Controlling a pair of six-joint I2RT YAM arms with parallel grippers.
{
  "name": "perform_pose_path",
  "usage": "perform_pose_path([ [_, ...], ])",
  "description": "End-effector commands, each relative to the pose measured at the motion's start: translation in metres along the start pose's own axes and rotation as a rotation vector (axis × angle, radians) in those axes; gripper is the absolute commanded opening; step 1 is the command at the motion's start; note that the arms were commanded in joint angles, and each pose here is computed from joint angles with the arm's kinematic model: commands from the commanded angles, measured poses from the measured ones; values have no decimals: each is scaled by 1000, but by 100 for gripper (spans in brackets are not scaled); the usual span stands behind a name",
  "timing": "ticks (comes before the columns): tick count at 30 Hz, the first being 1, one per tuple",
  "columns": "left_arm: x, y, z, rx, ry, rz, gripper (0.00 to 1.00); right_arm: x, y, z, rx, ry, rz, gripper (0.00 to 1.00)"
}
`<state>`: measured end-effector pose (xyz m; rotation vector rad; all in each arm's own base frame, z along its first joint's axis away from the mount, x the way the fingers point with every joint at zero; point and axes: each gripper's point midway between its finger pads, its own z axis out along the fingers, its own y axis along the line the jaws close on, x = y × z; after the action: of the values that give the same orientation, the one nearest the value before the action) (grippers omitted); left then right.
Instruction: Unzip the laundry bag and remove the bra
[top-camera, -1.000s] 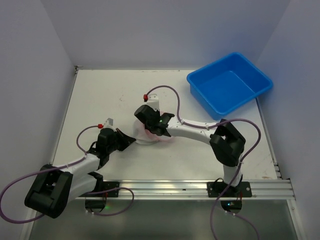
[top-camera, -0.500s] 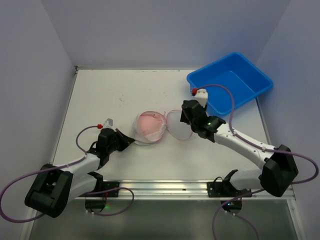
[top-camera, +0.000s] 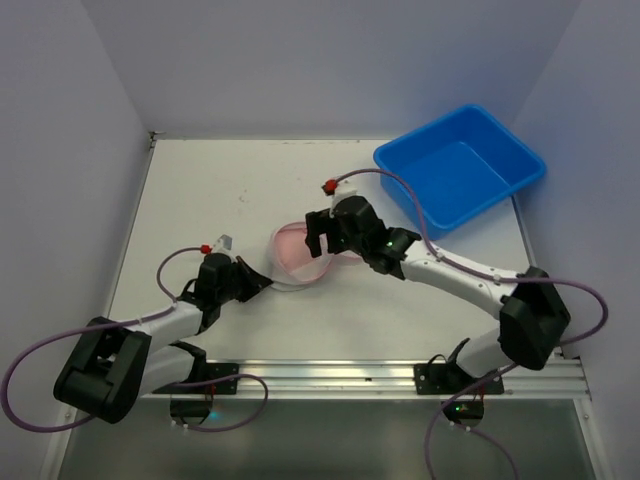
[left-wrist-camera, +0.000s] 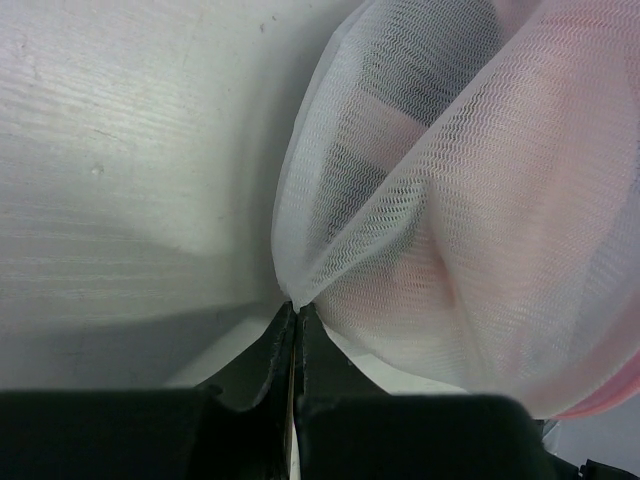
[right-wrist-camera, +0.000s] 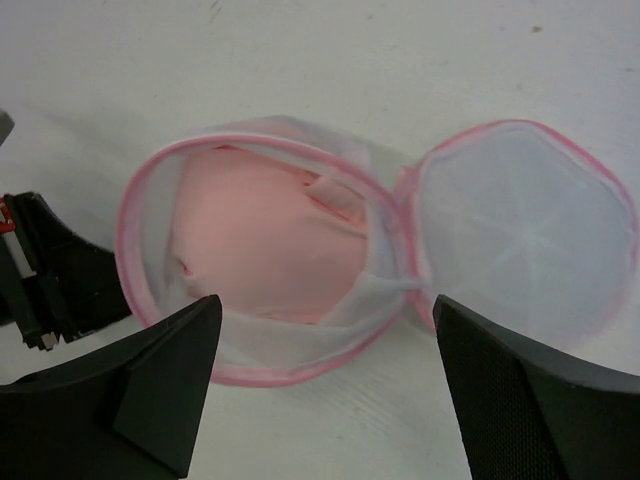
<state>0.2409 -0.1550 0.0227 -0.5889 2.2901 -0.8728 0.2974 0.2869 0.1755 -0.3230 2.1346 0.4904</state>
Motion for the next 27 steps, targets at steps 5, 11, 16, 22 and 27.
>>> perform_pose_path([
  [5, -11, -20, 0, 59, -14, 58, 0, 1, 73, 55, -211, 3, -224, 90],
  [11, -13, -22, 0, 62, -15, 67, 0, 35, 73, 87, -208, 87, -265, 97],
  [16, -15, -24, 1, 63, -20, 72, 0, 65, 66, 104, -183, 155, -273, 94],
  [22, -12, -21, 0, 54, -13, 67, 0, 64, 55, 101, -138, 120, -269, 18],
  [27, -13, -17, 0, 35, -17, 61, 0, 25, 61, 63, -176, 15, -250, 3],
])
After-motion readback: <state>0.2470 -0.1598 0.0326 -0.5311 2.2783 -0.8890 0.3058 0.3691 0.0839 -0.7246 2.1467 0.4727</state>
